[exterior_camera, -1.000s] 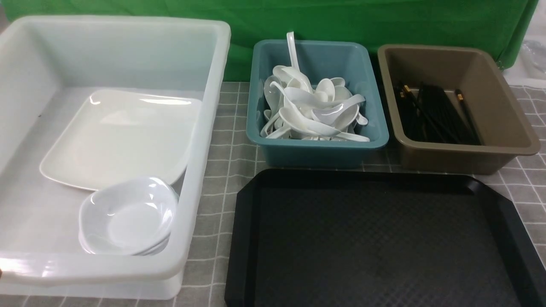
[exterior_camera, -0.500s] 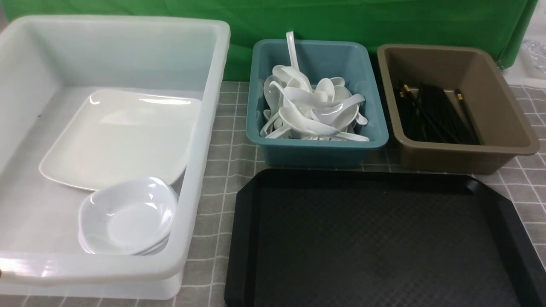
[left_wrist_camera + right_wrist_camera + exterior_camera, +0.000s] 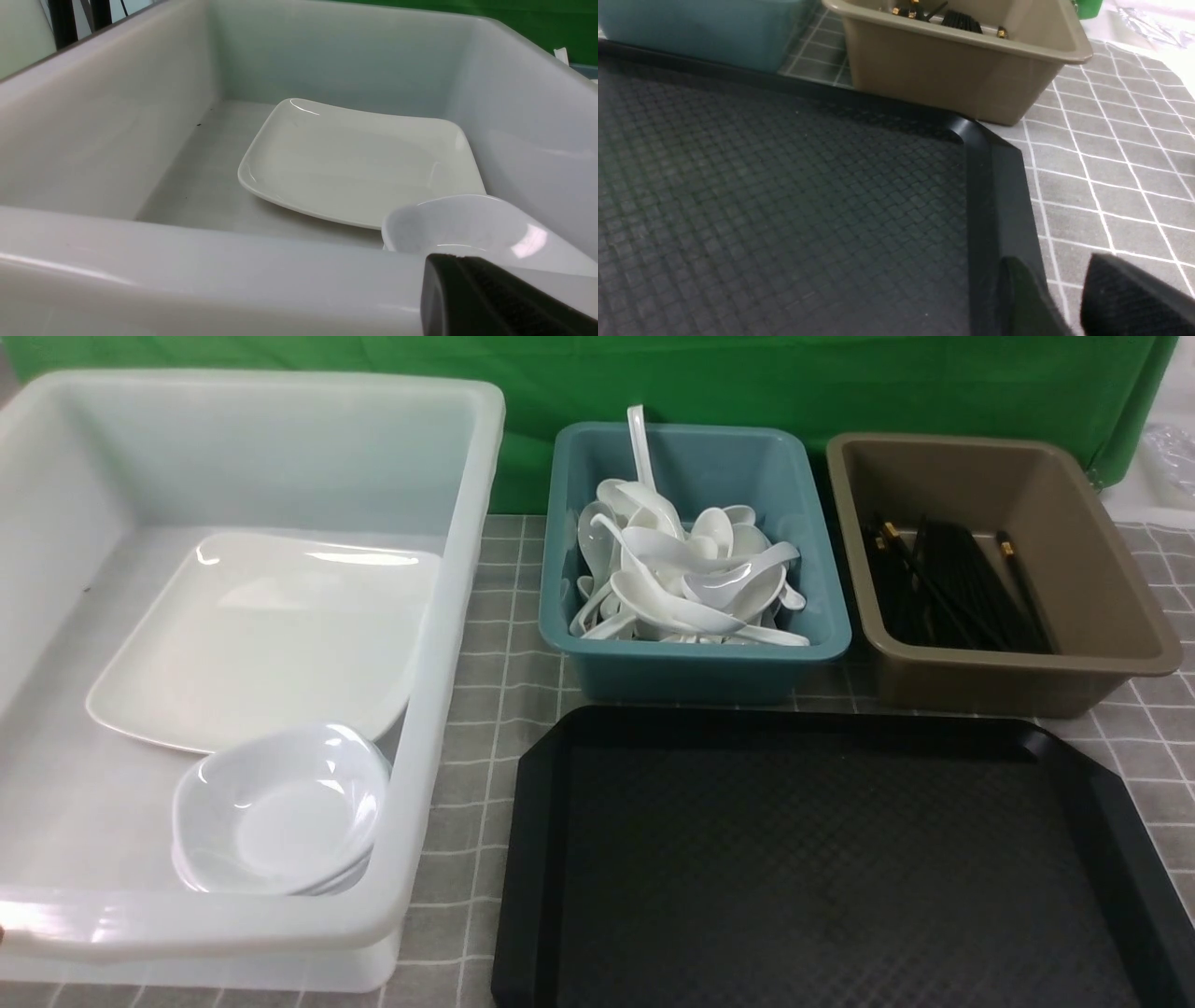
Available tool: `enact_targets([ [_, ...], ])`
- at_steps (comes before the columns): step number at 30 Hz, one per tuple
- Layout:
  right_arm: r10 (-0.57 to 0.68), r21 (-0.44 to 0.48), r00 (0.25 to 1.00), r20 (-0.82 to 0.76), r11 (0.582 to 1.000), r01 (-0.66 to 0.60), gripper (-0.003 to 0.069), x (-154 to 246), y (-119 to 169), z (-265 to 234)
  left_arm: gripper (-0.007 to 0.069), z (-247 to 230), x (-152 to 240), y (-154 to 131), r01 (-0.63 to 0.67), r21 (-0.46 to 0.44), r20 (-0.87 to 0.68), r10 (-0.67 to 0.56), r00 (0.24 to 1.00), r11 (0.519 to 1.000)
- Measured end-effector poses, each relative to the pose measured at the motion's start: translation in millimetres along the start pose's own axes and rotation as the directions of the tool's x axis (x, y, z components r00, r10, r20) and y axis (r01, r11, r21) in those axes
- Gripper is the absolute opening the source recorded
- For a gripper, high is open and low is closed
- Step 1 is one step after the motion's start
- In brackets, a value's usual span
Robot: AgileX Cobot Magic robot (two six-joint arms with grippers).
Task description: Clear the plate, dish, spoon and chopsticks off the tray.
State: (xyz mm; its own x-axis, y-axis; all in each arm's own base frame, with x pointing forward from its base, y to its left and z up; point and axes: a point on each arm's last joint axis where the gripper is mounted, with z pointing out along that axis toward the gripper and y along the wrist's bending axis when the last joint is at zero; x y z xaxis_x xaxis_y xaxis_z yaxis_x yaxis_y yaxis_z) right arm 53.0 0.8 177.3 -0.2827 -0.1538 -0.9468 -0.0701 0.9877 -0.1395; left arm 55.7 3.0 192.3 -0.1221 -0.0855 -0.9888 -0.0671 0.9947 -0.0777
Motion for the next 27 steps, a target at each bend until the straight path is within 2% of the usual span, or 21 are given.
enact_targets([
  [27, 0.019, 0.0, 1.0, -0.001, 1.0, -0.019, 0.0237, 0.1, 0.0, 0.0, 0.002, 0.0, 0.0, 0.0, -0.005, 0.0, 0.0, 0.005, 1.0, 1.0],
])
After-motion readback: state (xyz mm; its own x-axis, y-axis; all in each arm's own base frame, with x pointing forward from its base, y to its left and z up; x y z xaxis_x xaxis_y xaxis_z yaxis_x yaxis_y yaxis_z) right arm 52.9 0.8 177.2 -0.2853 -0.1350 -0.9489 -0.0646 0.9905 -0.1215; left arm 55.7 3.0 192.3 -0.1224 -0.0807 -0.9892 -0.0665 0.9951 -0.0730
